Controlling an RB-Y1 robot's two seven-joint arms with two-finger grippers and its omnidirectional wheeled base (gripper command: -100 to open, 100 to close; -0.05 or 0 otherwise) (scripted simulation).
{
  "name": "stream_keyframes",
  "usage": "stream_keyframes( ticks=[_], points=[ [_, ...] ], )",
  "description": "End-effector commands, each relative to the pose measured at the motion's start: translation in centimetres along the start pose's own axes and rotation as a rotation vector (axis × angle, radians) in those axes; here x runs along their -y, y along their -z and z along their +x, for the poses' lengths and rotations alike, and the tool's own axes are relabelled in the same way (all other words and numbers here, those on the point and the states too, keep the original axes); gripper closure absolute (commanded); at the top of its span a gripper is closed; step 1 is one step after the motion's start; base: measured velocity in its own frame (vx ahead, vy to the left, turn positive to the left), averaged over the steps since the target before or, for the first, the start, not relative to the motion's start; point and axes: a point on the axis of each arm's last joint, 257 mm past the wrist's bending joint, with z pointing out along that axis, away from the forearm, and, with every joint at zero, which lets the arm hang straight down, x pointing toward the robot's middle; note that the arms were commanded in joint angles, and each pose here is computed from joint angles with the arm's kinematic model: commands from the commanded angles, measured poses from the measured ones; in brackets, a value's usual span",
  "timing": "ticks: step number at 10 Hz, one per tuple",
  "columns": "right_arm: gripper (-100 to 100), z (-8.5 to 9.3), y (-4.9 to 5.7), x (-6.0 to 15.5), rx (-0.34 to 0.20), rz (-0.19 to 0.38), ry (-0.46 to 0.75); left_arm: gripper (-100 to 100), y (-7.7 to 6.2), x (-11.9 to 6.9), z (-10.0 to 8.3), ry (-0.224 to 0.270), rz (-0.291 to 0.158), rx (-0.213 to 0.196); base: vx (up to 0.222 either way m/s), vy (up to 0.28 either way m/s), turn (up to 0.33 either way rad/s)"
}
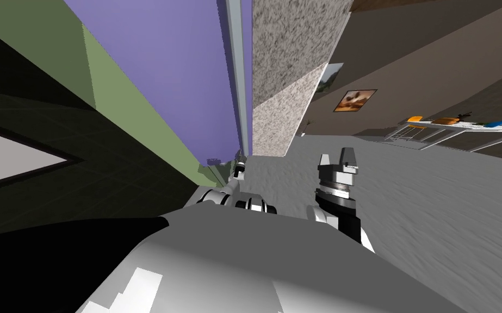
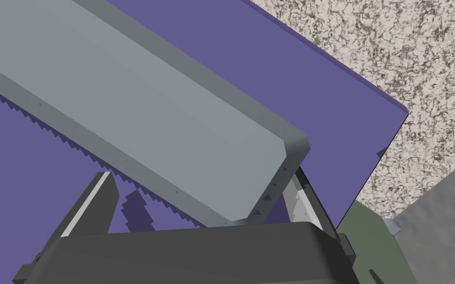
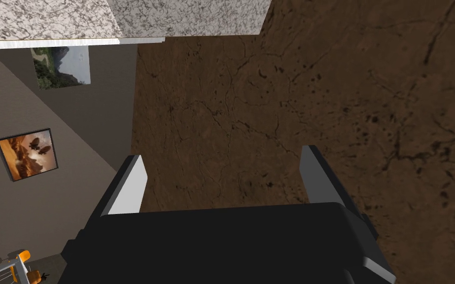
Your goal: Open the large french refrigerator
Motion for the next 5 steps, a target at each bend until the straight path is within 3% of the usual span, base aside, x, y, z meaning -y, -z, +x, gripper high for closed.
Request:
stream_keyframes(
  ticks=[1,5],
  points=[
    [0,0.00,0.00,0.00,0.000,0.000,0.000,0,0.24,-0.34,-0.28,-0.001,-0.009,0.006,0.000,0.000,0.000],
    [0,0.00,0.00,0.00,0.000,0.000,0.000,0,0.80,-1.13,-0.85,-0.003,-0.030,0.019,0.000,0.000,0.000]
  ],
)
